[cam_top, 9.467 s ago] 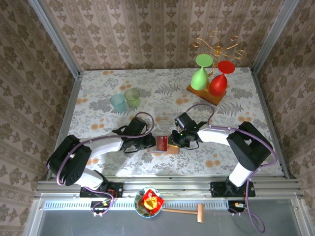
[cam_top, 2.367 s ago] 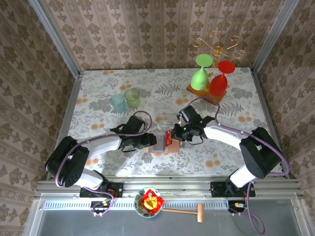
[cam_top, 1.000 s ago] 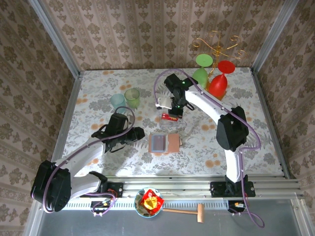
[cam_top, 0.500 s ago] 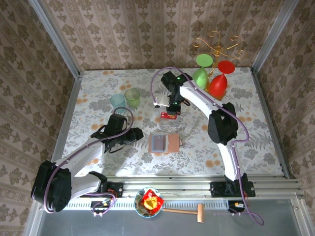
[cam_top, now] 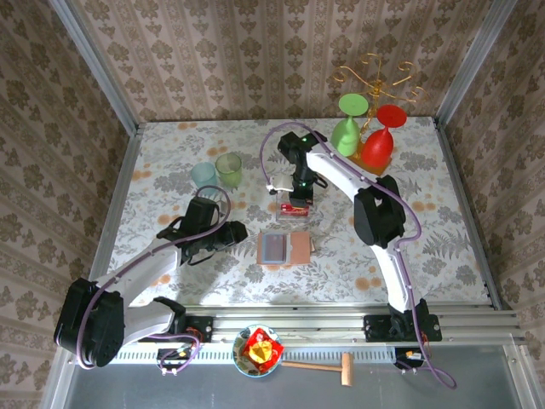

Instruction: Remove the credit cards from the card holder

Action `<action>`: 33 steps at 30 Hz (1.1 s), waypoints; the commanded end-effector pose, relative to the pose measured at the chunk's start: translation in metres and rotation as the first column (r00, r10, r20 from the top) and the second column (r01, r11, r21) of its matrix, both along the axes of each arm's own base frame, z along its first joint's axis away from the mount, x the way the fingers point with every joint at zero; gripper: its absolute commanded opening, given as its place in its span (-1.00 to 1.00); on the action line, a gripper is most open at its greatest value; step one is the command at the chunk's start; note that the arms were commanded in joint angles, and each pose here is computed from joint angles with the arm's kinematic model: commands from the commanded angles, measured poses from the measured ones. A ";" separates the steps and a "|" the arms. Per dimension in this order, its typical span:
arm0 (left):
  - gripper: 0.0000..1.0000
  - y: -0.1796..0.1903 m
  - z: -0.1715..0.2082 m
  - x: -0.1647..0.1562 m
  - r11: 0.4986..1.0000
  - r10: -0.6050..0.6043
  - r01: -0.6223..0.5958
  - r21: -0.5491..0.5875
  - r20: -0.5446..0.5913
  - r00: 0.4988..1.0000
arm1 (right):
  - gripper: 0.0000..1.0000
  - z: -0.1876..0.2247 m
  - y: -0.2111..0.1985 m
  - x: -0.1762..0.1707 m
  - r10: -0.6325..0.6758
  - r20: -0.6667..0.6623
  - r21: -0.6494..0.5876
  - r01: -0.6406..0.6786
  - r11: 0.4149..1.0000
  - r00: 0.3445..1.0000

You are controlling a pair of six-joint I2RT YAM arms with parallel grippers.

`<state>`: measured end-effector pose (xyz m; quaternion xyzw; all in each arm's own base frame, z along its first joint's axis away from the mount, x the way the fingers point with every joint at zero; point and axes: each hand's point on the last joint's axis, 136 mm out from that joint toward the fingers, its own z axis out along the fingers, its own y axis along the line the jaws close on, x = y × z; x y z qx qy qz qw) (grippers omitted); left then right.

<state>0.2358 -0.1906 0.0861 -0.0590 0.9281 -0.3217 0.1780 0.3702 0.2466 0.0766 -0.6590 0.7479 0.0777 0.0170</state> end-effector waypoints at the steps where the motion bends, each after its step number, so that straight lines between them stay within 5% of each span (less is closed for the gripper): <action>1: -0.09 0.004 -0.006 -0.001 1.000 -0.003 0.003 0.014 -0.003 1.000 | -1.00 -0.007 -0.003 -0.011 0.015 -0.086 -0.006 -0.015 1.000 0.996; 12: -0.09 0.005 -0.008 0.001 1.000 -0.001 0.001 0.017 -0.008 1.000 | -0.84 -0.010 -0.001 -0.013 -0.009 -0.162 0.014 0.011 1.000 0.987; 21: -0.09 0.000 -0.003 0.006 1.000 -0.007 0.007 0.003 0.005 1.000 | -0.55 0.031 0.006 0.002 -0.062 -0.053 0.093 0.067 0.993 0.997; 33: -0.10 -0.015 0.001 0.014 0.998 -0.044 0.044 -0.037 0.007 0.999 | -0.48 0.066 0.008 0.007 -0.340 0.091 0.264 0.307 0.914 0.936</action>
